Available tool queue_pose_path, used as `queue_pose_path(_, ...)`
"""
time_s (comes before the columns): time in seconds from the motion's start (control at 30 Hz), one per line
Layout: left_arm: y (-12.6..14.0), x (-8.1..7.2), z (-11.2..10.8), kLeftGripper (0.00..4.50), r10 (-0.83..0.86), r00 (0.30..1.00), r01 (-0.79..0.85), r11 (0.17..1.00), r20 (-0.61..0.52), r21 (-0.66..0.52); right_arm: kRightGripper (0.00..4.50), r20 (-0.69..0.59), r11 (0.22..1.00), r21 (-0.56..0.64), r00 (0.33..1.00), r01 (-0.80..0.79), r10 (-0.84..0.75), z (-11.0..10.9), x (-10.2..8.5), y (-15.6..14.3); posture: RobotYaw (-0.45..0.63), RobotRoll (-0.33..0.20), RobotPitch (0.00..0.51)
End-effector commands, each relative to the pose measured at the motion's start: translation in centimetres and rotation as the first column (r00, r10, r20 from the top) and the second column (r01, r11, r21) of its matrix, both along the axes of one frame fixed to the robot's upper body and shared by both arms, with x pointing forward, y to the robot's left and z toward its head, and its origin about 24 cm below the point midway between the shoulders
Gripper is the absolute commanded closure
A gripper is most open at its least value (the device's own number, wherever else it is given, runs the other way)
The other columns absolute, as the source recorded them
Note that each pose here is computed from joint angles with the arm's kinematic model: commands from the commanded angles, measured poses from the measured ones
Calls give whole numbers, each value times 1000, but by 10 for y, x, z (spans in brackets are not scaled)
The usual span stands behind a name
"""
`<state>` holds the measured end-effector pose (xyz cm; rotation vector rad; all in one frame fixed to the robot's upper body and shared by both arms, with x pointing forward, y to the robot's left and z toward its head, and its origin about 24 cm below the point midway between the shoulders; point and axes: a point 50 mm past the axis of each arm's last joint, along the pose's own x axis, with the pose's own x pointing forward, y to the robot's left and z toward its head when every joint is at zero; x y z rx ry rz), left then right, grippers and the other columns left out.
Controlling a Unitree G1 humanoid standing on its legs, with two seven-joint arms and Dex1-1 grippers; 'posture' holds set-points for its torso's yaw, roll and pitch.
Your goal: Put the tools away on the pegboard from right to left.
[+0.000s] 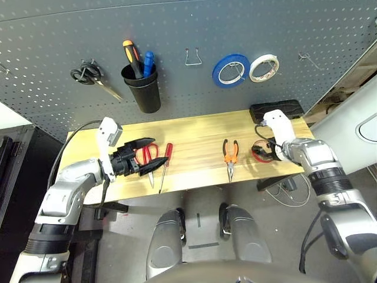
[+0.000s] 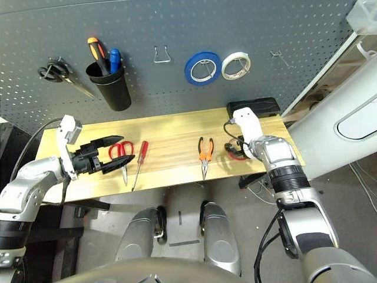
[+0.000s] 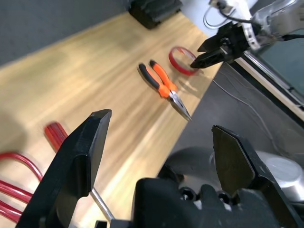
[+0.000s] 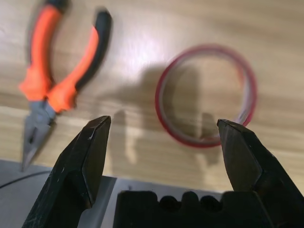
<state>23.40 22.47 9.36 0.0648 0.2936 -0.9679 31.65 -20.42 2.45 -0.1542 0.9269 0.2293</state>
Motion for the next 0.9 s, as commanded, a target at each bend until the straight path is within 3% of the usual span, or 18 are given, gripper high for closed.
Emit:
queue_pose_path(0.03,-4,-6,-1,38,-25,999,25,1000,-24,-12,0,-18,999,-42,1000,13,-14,-13,0,4,-9,0,258)
queue_pose_path(0.27,-6,-7,-1,38,-19,999,19,1000,-28,-11,0,-56,999,-33,998,7,-9,-32,3,18,6,0,253)
queue_pose_path(0.4,-10,-5,0,0,-12,1000,12,1000,-19,-11,926,-49,999,-34,999,9,-11,-43,5,22,20,0,243)
queue_pose_path(0.6,-12,-3,3,0,11,1000,-11,1000,4,-18,3187,-39,999,-44,999,27,-28,-48,7,20,24,0,210)
queue_pose_path(0.73,-15,2,4,0,23,999,-22,999,27,-25,4470,41,996,-83,999,30,-26,-34,16,10,10,0,171)
queue_pose_path(0.9,-13,6,6,0,82,995,-79,995,52,-58,4470,176,989,-144,984,29,-3,-3,22,-4,-24,0,130)
